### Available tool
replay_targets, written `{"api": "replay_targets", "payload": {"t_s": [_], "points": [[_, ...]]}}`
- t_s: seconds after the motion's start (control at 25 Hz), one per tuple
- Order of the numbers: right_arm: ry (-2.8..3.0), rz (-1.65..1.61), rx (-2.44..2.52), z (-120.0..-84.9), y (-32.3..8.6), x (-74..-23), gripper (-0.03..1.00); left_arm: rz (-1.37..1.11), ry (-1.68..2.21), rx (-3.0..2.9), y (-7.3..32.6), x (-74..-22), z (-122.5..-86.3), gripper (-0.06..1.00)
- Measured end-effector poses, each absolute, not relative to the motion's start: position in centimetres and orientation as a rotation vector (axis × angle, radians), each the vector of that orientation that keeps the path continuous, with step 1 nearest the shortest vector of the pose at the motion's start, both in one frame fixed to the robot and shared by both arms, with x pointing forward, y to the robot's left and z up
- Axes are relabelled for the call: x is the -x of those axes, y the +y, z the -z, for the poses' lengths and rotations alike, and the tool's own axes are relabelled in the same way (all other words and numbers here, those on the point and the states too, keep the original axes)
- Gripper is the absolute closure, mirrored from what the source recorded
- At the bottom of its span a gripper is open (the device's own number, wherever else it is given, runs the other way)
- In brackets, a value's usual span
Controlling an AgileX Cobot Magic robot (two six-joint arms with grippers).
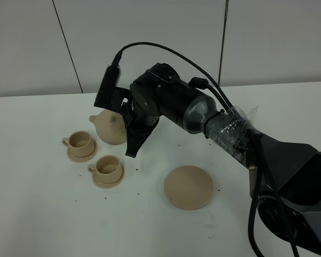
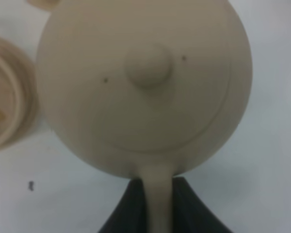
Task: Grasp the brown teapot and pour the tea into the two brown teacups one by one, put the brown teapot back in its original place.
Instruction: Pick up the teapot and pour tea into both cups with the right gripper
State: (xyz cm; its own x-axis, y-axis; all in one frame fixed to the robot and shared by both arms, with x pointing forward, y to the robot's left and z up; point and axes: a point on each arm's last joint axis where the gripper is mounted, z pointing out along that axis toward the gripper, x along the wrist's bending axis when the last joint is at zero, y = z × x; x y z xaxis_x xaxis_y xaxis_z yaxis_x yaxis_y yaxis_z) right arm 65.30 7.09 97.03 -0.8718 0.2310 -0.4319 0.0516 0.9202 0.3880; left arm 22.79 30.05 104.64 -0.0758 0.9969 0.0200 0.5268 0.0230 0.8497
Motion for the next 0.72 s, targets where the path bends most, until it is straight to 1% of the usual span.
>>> {"api": "replay_targets", "payload": {"t_s": [0.44,0.72], "points": [[2.517,-0.596,-0.251,-97.5,7.6,-65.7,0.87,-0.951,1.672,-1.567,30.0,-22.8,-104.6,0.65],[2.505,-0.608,-0.233,-97.6,8.7,-64.8,0.87,-0.951,1.672,-1.567,30.0,-22.8,-104.6,0.65]]}}
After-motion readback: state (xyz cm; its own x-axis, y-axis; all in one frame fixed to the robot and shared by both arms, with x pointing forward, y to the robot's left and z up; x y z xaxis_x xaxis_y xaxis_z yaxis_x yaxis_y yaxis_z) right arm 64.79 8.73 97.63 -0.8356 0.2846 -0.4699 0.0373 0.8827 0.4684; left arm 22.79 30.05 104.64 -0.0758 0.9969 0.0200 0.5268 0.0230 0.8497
